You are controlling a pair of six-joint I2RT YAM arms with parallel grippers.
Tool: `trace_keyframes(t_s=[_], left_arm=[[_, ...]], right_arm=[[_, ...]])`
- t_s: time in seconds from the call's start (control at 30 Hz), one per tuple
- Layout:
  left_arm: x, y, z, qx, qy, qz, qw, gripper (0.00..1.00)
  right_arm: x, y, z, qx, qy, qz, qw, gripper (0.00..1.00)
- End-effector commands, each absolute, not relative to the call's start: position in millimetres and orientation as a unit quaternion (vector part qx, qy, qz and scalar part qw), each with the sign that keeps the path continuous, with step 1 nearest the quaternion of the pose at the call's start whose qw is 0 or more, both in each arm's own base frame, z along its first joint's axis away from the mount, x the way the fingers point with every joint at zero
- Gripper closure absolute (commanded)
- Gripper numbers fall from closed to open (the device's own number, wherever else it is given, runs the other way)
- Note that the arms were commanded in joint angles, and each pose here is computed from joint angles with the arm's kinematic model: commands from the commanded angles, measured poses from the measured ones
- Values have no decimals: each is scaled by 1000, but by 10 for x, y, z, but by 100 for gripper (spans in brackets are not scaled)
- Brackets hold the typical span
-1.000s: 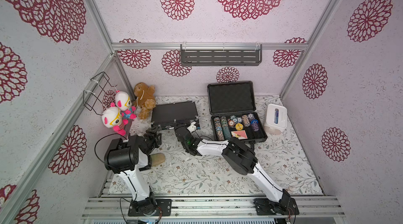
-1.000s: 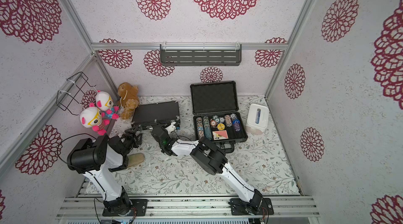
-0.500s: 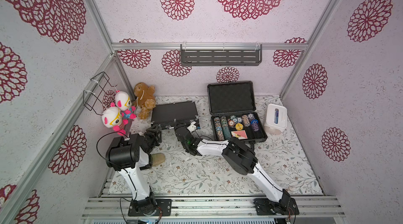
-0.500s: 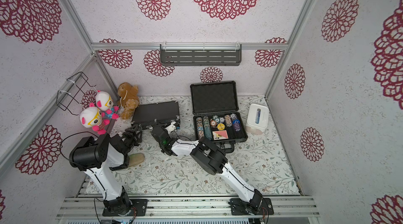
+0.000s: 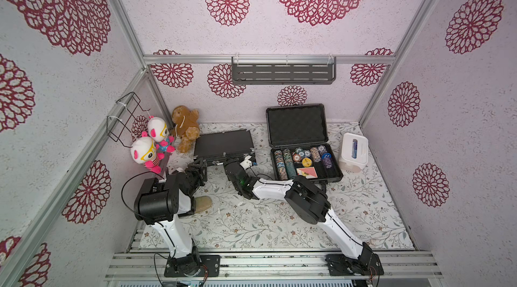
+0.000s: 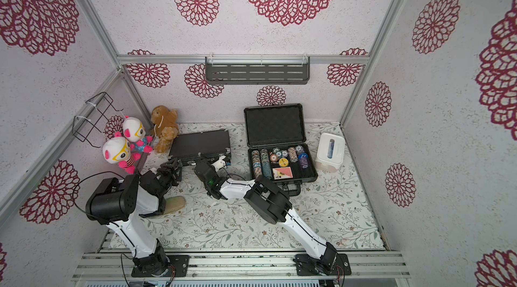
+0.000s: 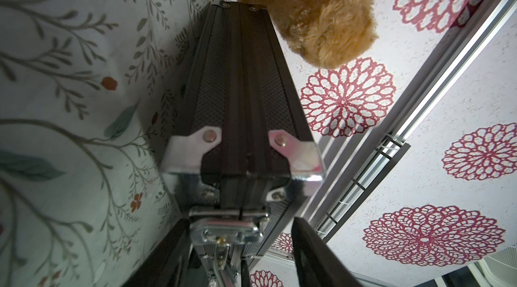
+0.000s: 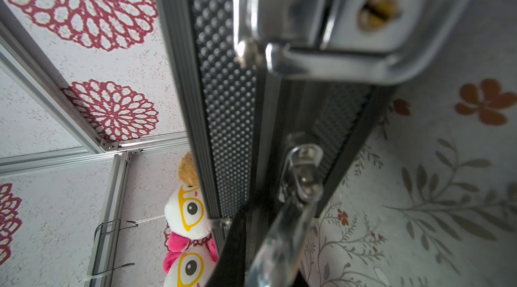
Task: Open the poker set cases
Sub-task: Open the fastener on the poker set case.
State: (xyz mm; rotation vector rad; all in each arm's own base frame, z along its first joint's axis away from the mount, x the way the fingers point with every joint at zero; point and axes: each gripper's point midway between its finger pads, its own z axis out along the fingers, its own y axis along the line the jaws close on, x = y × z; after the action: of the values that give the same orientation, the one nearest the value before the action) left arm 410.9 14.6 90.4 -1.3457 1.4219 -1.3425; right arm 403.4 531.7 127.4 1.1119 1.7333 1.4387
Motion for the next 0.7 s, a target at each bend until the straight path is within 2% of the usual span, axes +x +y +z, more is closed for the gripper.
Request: trace_keyframes(t_s=[0.0, 0.1, 0.23, 0.4, 0.67], left_arm=[[4114, 159, 1038, -516, 559, -517, 393, 38], [4133, 159, 1048, -516, 565, -511, 391, 39], [4150, 165, 1063, -516, 563, -512, 393, 44], [4148, 175, 1067, -517, 562, -511, 394, 56], [4148, 146, 1123, -513, 569, -510, 390, 64]], right_arm=[[3811, 5417, 2991, 354, 554, 686, 312, 100], [3809, 5420, 3000, 353, 553, 687, 311, 100], [3803, 5419, 2999, 352, 555, 687, 311, 100], [3799, 5416, 2992, 353, 554, 688, 309, 100], [3793, 5405, 2966, 352, 556, 686, 309, 100]])
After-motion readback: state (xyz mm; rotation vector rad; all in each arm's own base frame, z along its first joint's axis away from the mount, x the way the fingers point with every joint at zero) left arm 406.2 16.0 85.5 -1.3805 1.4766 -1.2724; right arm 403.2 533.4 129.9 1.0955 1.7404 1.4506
